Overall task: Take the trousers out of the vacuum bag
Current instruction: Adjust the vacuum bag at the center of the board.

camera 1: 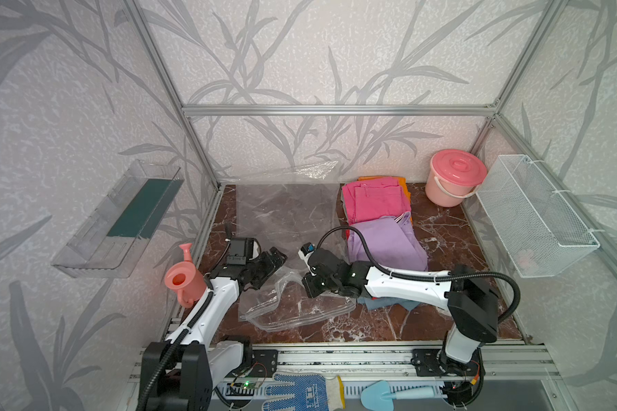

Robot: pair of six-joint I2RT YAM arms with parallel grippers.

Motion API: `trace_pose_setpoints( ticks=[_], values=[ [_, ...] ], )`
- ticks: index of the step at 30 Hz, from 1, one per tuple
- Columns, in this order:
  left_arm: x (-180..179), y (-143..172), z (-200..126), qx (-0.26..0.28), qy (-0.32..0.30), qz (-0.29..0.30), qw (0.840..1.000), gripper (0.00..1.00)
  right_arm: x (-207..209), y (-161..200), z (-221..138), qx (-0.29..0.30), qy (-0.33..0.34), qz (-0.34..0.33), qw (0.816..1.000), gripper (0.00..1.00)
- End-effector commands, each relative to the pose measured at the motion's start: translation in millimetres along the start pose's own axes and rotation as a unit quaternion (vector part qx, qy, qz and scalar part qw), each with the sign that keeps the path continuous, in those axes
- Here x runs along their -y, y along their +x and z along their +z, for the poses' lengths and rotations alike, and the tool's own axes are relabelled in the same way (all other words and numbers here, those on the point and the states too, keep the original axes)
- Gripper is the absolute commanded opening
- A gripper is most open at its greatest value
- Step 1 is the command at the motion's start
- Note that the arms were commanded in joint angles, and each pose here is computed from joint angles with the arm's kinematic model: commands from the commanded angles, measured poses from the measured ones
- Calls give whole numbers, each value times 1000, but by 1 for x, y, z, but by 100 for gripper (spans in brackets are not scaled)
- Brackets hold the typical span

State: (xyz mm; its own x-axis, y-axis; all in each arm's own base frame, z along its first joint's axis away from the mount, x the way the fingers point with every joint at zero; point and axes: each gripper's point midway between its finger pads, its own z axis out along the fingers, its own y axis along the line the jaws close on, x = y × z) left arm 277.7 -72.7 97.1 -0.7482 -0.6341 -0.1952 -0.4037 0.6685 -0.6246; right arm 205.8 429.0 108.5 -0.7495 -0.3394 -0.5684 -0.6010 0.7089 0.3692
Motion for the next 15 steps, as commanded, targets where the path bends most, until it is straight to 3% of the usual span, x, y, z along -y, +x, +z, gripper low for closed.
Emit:
trace_pose_setpoints(
  ticks=[1, 8, 12, 14, 15],
  values=[
    [-1, -3, -1, 3, -4, -2, 1000, 97, 25, 50, 10, -71, 36, 1, 997, 6],
    [-6, -5, 3, -1, -9, -10, 1000, 97, 53, 103, 30, -145, 69, 29, 987, 6],
    [1, -8, 0, 3, 1, -8, 1000, 97, 46, 95, 29, -125, 54, 31, 990, 7],
    [7, -11, -5, 8, 7, -4, 1000, 97, 39, 76, 15, -96, 44, 26, 994, 15],
    [9, -12, -6, 9, 8, -2, 1000, 97, 35, 68, 8, -82, 40, 23, 996, 24]
  ],
)
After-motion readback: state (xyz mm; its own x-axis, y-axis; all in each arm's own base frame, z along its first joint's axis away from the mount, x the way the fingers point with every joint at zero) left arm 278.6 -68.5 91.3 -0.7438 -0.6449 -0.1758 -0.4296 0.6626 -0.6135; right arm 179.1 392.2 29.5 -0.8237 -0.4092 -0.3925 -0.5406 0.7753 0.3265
